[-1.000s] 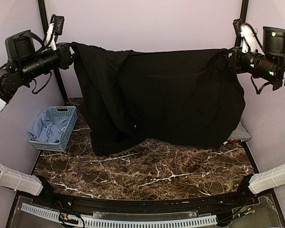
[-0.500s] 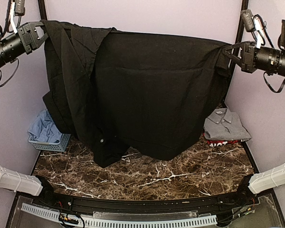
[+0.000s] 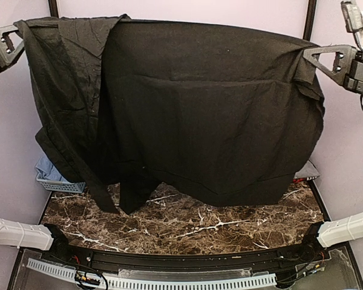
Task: Fold and stack the long sleeve shirts
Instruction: Flatten out the crumpled shirt at the center of the board.
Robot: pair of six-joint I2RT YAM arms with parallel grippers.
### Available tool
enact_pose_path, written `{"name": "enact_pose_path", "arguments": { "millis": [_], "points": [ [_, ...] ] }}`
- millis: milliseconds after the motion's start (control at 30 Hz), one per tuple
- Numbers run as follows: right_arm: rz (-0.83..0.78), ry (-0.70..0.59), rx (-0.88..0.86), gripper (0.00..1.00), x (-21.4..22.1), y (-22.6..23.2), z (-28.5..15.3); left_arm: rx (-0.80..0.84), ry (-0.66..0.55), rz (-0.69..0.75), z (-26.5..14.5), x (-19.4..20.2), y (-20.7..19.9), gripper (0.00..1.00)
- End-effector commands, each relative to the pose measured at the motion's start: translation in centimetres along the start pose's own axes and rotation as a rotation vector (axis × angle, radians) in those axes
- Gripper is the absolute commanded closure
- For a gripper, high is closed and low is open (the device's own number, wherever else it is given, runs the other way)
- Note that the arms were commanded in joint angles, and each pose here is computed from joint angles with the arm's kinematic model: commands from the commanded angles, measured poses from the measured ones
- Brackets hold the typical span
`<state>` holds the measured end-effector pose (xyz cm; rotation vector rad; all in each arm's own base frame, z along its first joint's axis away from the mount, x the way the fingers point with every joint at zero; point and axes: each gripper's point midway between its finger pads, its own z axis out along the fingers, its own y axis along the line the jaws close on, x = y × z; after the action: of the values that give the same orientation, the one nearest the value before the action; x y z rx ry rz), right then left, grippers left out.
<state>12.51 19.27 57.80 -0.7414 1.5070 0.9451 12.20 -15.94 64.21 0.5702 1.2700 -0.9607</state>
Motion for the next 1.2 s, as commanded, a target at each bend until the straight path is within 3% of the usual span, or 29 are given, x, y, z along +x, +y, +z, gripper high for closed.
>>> {"name": "enact_pose_path", "arguments": {
  "millis": [0,133,433,500,633,767,900,1100,1133,1167],
  "points": [
    [0.030,-0.122,-0.169,1.00,-3.0,3.8,-3.1,0.120,-0.136,0.010,-3.2,-3.8,-3.7,1.00],
    [0.053,-0.129,-0.164,1.00,-2.8,3.6,-3.1,0.080,-0.141,0.001,-3.2,-3.7,-3.0,1.00],
    [0.060,-0.062,0.586,1.00,-0.7,-10.6,0.4,-0.600,0.022,0.085,5.0,1.7,13.8,1.00],
    [0.033,-0.060,0.720,1.00,-1.0,-13.0,0.7,-0.667,0.062,0.117,7.1,2.6,16.3,1.00],
    [0.000,-0.079,0.806,1.00,-2.3,-14.9,2.1,-0.734,0.078,0.139,9.7,2.8,19.8,1.00],
    [-0.008,-0.076,0.806,1.00,-2.9,-16.0,3.4,-0.754,0.082,0.120,10.5,3.1,22.7,1.00],
    [-0.009,-0.054,0.731,1.00,-2.7,-15.5,4.8,-0.693,0.092,0.093,10.6,3.6,22.3,1.00],
    [0.019,0.011,0.466,1.00,-0.4,-11.6,6.8,-0.522,0.117,0.074,8.9,4.6,17.8,1.00],
    [0.031,0.028,0.410,1.00,0.4,-10.8,7.0,-0.458,0.089,0.082,7.9,3.6,15.6,1.00],
    [0.048,0.063,0.331,1.00,1.7,-9.6,7.5,-0.433,0.120,0.069,7.8,5.0,15.3,1.00]
  ]
}}
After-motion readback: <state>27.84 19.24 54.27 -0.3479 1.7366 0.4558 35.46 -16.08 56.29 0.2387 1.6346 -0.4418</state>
